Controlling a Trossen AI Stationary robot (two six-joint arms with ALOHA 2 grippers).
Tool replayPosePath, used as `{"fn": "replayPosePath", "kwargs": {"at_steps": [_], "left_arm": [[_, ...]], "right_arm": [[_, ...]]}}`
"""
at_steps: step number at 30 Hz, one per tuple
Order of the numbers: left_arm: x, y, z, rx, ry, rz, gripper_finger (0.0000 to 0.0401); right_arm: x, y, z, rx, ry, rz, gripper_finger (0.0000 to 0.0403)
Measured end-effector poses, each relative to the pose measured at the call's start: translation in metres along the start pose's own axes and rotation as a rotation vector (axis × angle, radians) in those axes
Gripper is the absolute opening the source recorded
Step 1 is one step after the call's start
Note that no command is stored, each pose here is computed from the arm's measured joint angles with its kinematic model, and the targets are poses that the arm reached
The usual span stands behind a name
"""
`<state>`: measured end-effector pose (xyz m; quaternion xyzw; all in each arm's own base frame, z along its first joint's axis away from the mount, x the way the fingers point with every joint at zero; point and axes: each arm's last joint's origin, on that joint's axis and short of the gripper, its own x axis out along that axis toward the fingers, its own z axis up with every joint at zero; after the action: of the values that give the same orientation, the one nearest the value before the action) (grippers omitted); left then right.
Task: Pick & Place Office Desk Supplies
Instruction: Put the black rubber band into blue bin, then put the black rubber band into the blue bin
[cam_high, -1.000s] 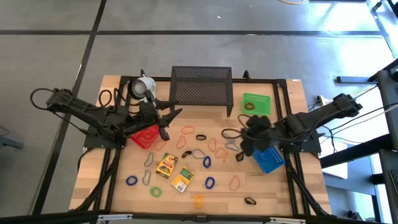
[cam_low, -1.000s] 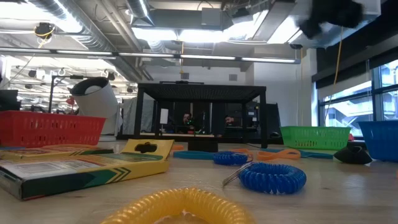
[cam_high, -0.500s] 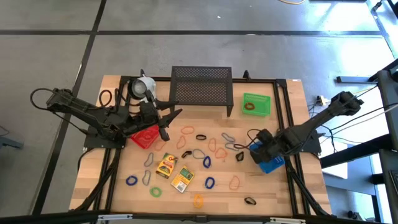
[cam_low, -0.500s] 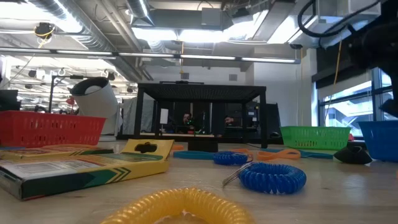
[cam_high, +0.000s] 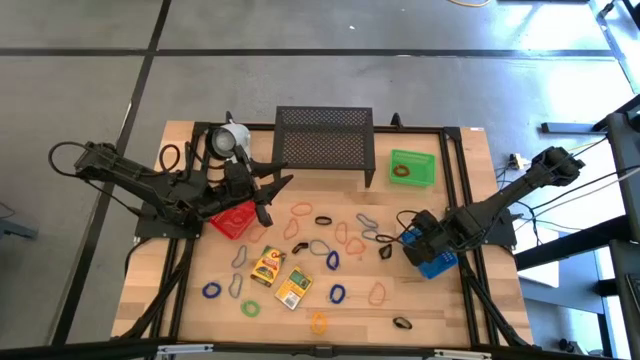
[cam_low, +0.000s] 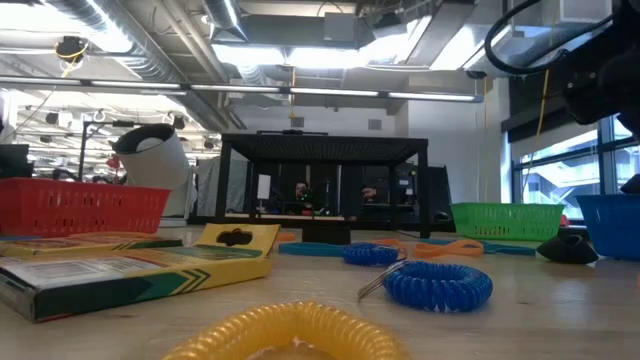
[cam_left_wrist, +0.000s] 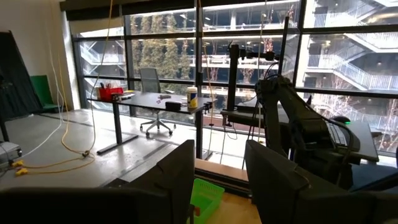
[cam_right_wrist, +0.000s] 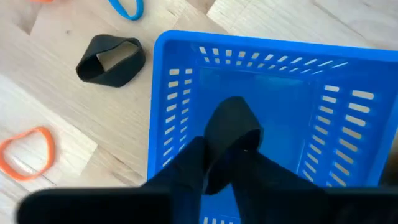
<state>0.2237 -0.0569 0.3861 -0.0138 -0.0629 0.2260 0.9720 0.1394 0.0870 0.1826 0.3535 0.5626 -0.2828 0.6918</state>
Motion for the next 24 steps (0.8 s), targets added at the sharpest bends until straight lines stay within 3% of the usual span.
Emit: {"fn": "replayPosePath", "kwargs": {"at_steps": [12, 18, 24], "left_arm": [[0.0, 0.0, 0.0, 0.004, 0.002, 0.0, 0.0136], [0.0, 0.0, -0.005, -0.015, 0.036, -0.001, 0.0136], [-0.003, 0.0, -0.028, -0.094, 0.24, -0.045, 0.0136]], "right_arm": [[-0.002, -0.005, -0.001, -0.159, 0.031, -0.058, 0.021], [-0.021, 0.007, 0.003, -0.302, -0.007, -0.014, 0.022], [-0.046, 0.023, 0.014, -0.379, -0.121, 0.049, 0.021]]}}
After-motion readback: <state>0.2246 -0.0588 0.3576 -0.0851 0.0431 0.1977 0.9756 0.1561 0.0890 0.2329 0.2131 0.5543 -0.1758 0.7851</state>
